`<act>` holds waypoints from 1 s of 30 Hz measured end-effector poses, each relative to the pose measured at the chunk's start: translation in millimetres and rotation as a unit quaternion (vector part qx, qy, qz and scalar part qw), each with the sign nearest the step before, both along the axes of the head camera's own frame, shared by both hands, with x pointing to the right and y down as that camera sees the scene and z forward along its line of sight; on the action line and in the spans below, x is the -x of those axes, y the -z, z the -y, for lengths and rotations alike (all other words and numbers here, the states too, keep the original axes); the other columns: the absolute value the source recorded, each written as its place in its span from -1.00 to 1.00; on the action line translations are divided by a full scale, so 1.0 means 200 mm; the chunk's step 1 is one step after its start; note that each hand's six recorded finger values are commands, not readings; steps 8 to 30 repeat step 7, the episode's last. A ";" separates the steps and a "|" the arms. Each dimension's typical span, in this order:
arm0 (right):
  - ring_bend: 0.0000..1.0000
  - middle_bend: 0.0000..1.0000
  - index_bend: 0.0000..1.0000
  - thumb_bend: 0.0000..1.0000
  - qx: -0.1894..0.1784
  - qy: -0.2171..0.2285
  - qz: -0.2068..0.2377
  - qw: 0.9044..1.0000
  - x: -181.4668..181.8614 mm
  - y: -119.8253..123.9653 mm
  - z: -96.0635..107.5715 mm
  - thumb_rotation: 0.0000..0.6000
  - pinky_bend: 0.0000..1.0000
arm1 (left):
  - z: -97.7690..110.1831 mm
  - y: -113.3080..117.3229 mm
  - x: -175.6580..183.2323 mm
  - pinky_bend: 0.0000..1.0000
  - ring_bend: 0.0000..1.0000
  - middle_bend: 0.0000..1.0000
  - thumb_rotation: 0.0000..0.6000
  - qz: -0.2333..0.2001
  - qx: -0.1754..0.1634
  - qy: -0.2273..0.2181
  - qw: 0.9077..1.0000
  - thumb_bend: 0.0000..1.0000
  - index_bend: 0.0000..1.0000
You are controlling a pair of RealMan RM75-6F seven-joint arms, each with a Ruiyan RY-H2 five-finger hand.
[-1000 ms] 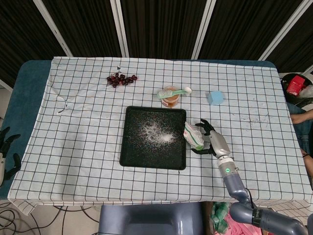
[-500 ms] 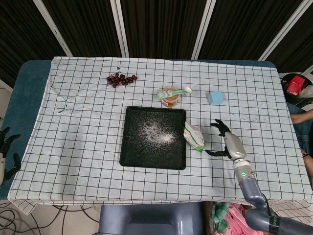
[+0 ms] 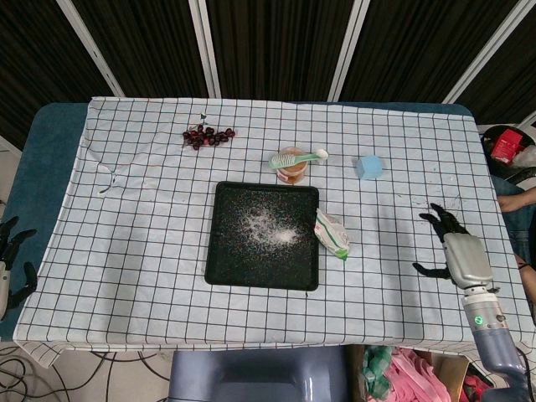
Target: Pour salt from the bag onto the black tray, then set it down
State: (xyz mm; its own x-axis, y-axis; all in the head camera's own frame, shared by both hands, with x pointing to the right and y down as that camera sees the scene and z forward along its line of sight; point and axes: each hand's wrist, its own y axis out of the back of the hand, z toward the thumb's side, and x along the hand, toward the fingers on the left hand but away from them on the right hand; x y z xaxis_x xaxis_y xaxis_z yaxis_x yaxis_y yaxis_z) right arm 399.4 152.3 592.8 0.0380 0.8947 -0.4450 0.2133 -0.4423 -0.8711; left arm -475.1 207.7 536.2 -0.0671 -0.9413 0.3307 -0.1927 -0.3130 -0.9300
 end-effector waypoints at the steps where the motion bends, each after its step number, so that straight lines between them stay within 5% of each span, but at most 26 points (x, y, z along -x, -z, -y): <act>1: -0.83 -0.92 -0.67 -0.84 -0.014 0.005 -0.012 1.000 -0.01 0.03 0.00 1.00 -0.48 | 0.00 0.00 0.00 -1.00 -1.00 -0.95 1.00 0.000 0.001 -0.001 1.000 0.31 -0.61; 7: -0.82 -0.91 -0.67 -0.84 -0.082 0.056 -0.093 0.991 -0.09 0.13 -0.07 1.00 -0.48 | 0.00 0.00 -0.01 -1.00 -1.00 -0.95 1.00 -0.002 0.002 -0.003 1.000 0.31 -0.61; 30: -0.82 -0.91 -0.67 -0.84 -0.082 0.056 -0.093 0.991 -0.09 0.13 -0.07 1.00 -0.48 | 0.00 0.00 -0.01 -1.00 -1.00 -0.95 1.00 -0.002 0.002 -0.003 1.000 0.31 -0.61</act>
